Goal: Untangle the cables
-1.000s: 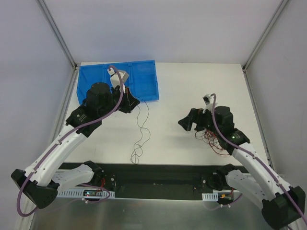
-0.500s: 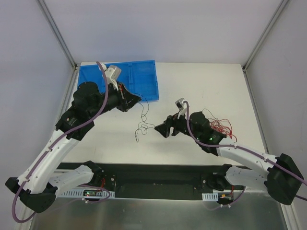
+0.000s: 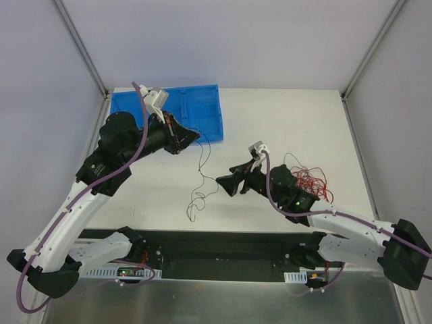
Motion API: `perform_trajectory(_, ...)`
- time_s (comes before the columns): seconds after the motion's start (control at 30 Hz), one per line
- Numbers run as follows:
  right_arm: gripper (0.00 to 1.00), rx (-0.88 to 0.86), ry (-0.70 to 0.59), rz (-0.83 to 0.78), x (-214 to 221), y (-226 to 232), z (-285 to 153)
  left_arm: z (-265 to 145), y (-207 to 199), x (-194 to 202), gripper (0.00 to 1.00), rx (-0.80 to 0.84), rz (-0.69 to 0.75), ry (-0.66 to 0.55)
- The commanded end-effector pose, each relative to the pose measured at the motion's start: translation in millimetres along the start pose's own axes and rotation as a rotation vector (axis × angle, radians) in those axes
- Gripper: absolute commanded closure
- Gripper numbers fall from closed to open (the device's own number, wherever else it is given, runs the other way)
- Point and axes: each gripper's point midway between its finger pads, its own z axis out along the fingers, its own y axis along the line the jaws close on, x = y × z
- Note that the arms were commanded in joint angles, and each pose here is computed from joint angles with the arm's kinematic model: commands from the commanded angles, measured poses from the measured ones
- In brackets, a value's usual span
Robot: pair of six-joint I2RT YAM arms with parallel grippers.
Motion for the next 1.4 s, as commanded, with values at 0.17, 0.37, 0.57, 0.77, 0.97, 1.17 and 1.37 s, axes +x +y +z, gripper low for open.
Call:
perform_trajectory(0.17,0.19,-0.083,-0.079,-0.081,-5,41,-15,-5,-21,-27,1.0,0.069,0.022,-0.06)
perform_trajectory(0.37,0.16,-0.087,-0.101,-0.106,-14,45,-14,-7,-22,-27,1.0,0.068,0.024,-0.065)
perform_trajectory(0.57,0.15,-0.116,-0.106,-0.133,-9,58,-24,-10,-23,-30,1.0,0.066,0.034,-0.078)
perform_trajectory(0.77,0.19,0.021,-0.181,-0.089,-33,51,-12,-14,-31,-32,1.0,0.093,0.02,-0.078)
perform_trajectory(0.97,0.32,0.462,-0.303,-0.091,-49,-5,28,-24,-46,-38,1.0,0.141,-0.024,-0.088)
perform_trajectory(1.17,0.44,0.639,-0.302,-0.155,-15,-42,62,-53,-86,-65,1.0,0.258,-0.031,-0.138)
perform_trajectory(1.37,0.46,0.71,-0.184,-0.118,30,-84,43,-97,-133,-114,1.0,0.352,0.037,-0.254)
